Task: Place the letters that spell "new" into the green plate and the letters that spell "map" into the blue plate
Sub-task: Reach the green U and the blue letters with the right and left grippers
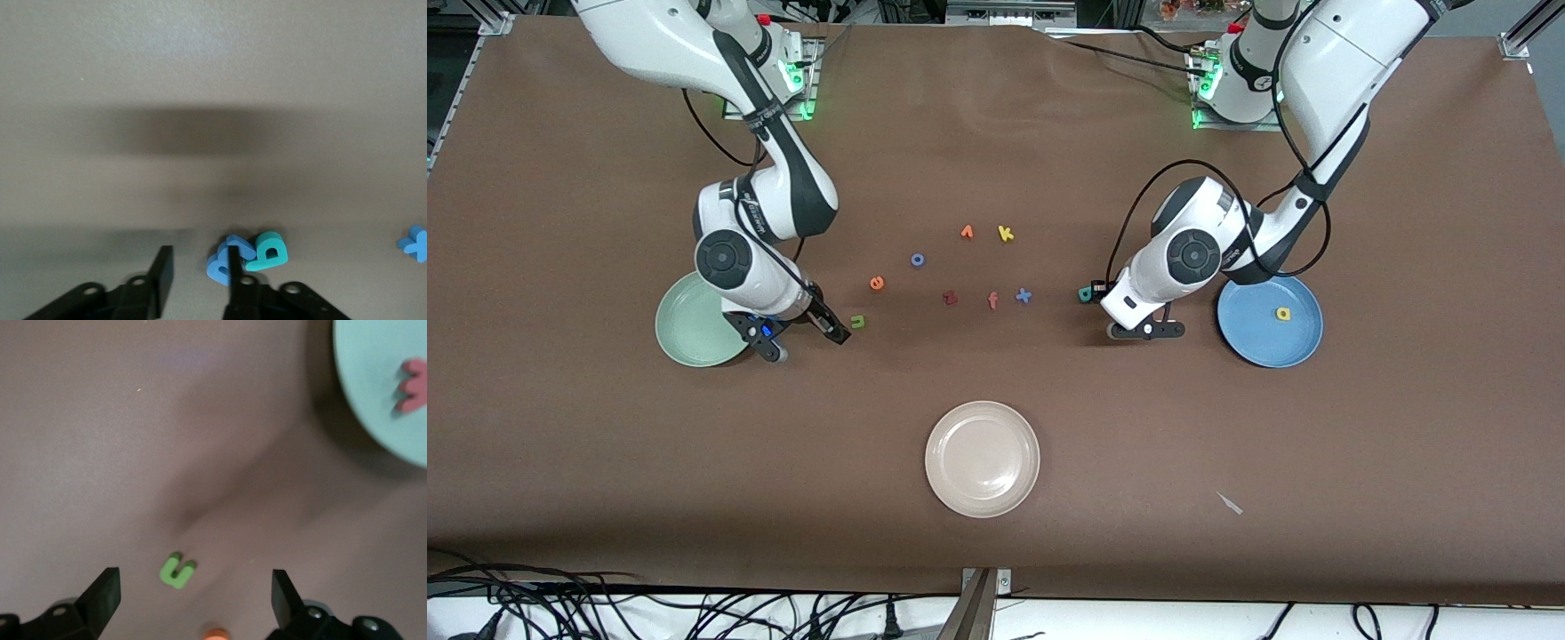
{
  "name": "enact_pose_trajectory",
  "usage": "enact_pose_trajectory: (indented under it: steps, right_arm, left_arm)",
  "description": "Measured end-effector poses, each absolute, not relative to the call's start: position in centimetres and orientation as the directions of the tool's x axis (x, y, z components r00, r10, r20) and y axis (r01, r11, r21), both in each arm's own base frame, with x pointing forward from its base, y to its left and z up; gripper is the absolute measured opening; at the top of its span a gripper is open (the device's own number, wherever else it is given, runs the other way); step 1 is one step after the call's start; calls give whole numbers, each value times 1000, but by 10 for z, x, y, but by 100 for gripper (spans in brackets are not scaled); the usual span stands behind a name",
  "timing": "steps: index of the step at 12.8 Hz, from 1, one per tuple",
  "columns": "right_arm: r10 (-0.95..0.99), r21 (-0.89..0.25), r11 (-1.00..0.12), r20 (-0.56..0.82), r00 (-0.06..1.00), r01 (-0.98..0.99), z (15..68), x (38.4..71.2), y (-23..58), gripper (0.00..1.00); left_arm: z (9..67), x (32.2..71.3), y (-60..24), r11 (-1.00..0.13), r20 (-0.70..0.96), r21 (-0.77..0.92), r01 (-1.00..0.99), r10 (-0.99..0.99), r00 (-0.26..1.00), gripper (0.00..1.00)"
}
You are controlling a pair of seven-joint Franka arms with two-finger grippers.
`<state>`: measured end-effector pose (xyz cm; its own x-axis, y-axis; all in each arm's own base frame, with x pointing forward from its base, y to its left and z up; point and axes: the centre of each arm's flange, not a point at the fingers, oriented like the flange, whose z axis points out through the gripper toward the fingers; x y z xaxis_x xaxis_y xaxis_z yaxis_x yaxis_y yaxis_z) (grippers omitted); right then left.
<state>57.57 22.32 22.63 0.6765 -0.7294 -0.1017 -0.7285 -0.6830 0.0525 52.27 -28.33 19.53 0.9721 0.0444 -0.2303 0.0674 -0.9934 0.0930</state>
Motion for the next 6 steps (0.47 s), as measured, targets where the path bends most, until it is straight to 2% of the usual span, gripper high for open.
enact_pose_trajectory:
  steps: [1, 6]
  right_arm:
    - [-757, 60, -652, -100, 645, -756, 220, 577, 229, 100]
    - [-813, 52, -580, -85, 575, -813, 196, 575, 261, 100]
  left_arm:
    - [195, 519, -288, -994, -231, 93, 57, 34, 972, 30]
    - [192, 508, -302, -998, -210, 62, -24, -37, 977, 33]
